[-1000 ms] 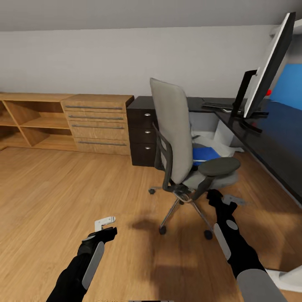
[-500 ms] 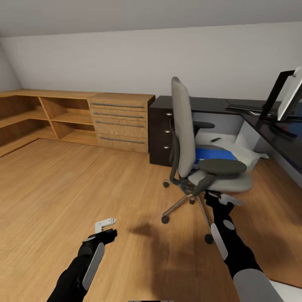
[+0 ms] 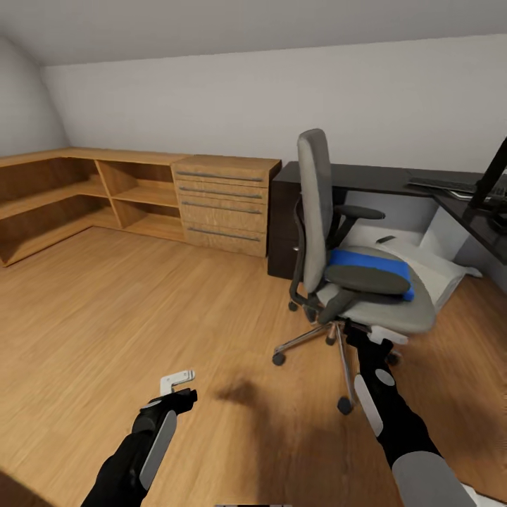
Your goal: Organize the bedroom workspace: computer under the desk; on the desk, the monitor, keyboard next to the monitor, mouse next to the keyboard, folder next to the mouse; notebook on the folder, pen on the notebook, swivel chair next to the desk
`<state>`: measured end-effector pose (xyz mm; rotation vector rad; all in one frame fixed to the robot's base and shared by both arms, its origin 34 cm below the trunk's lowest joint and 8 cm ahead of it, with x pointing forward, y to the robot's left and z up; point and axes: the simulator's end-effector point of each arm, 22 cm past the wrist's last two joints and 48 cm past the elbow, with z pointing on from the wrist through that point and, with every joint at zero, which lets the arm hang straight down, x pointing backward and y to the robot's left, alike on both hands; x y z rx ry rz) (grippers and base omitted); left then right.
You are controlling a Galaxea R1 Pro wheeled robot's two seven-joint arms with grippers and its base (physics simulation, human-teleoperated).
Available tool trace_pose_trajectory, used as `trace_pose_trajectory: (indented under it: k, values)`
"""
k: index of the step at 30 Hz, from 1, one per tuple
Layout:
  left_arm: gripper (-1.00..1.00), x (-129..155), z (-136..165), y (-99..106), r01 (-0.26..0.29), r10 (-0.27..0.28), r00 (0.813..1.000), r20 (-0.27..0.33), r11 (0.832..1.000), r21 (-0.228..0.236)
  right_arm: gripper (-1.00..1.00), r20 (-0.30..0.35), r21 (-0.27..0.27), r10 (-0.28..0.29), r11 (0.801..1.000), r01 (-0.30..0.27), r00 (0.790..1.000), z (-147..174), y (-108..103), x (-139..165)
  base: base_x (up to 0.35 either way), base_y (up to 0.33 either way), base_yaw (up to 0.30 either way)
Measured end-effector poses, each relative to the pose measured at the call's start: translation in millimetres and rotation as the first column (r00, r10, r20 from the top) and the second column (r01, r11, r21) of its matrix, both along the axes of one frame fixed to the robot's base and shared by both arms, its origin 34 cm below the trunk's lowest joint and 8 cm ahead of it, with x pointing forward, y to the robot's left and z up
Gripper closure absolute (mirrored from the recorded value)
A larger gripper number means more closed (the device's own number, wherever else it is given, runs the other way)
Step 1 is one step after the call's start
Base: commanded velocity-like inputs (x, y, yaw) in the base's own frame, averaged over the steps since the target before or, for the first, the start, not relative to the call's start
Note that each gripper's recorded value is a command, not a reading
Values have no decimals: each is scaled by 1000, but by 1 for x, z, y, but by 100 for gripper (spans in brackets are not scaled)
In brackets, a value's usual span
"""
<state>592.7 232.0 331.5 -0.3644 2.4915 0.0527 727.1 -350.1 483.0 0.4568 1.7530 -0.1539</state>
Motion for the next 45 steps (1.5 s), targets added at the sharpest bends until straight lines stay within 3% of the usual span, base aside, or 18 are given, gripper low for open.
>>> trace_pose_trajectory:
  k: [21, 24, 26, 30, 32, 35, 41, 45]
  values:
    - [-100, 2, 7, 3, -5, 5, 1000, 13, 1000, 1, -100, 10, 19, -9, 1000, 9, 1000, 6, -4, -1, -106, 0, -265]
    - [-100, 3, 7, 3, -5, 5, 1000, 15, 1000, 1, -100, 11, 76, -26, 997, 25, 1000, 3, -5, -2, -2, 0, -286]
    - [-100, 3, 8, 3, -5, 5, 1000, 15, 1000, 1, -100, 14, 144, -47, 989, 44, 999, -2, -5, -3, -1, 0, -289]
    - [-100, 3, 8, 3, -6, 6, 1000, 16, 1000, 1, -100, 16, 309, -104, 946, 94, 994, -12, -10, -7, 0, 0, -154]
    - [-100, 3, 8, 4, -6, 6, 1000, 16, 1000, 1, -100, 16, 368, -139, 921, 123, 990, -15, -26, -10, 0, 0, -26]
    - [-100, 3, 8, 3, -6, 6, 1000, 17, 1000, 1, -100, 12, 392, -156, 910, 139, 988, -17, -36, -13, 0, 0, -8]
    - [-100, 3, 9, 3, -4, 4, 1000, 18, 1000, -1, -100, -10, 392, -155, 908, 146, 988, -19, -47, -15, 175, 0, -1]
    - [-100, 3, 9, 3, -4, 4, 1000, 18, 1000, -1, -100, -6, 404, -185, 899, 172, 983, -17, -60, -18, 310, 0, 0]
